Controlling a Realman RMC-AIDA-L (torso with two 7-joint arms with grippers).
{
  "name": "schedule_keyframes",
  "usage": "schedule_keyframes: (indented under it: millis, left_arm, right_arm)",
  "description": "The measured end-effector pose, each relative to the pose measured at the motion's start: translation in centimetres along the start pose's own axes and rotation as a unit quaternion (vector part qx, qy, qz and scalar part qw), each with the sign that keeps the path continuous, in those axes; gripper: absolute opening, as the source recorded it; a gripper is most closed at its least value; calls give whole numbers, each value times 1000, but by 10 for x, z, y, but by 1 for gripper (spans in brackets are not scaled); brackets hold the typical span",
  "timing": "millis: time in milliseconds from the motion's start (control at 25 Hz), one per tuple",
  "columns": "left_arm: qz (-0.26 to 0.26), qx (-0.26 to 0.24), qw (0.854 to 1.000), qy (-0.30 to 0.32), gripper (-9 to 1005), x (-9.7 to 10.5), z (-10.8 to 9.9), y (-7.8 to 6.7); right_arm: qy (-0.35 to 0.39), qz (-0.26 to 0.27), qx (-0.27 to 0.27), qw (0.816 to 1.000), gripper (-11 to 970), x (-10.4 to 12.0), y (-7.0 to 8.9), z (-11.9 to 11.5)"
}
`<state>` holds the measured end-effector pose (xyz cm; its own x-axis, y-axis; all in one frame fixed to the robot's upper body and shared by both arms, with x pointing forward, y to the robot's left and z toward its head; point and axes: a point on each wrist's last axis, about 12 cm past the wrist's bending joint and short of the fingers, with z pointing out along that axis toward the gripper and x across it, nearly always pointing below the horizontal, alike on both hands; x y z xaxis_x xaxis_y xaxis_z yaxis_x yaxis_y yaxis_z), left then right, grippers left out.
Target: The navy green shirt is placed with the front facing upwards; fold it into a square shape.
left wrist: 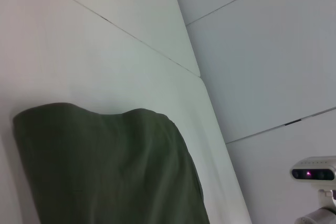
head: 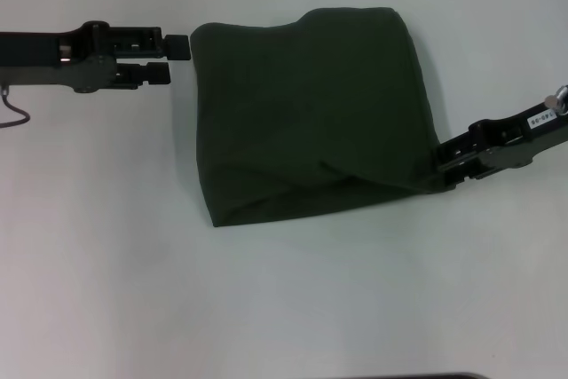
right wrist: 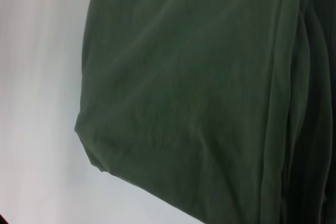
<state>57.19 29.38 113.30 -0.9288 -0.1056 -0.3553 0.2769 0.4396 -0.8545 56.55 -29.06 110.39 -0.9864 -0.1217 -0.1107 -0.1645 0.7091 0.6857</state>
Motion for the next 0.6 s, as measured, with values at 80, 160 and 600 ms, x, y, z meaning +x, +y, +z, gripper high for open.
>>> schedule_keyframes:
  millis: [80,160,600]
  left_arm:
    - [1,0,1000,1,729,-1,1,-1]
    - [2,1,1000,2,729,-1,1,-1]
    - [3,0,1000,3,730,-1,2,-1]
  right_arm:
    - [0,2,1,1000,638,0,-1,2]
    - [0,3,0,1000,638,0,-1,3]
    - [-10,-1,-5,1000,586,-4,3,7]
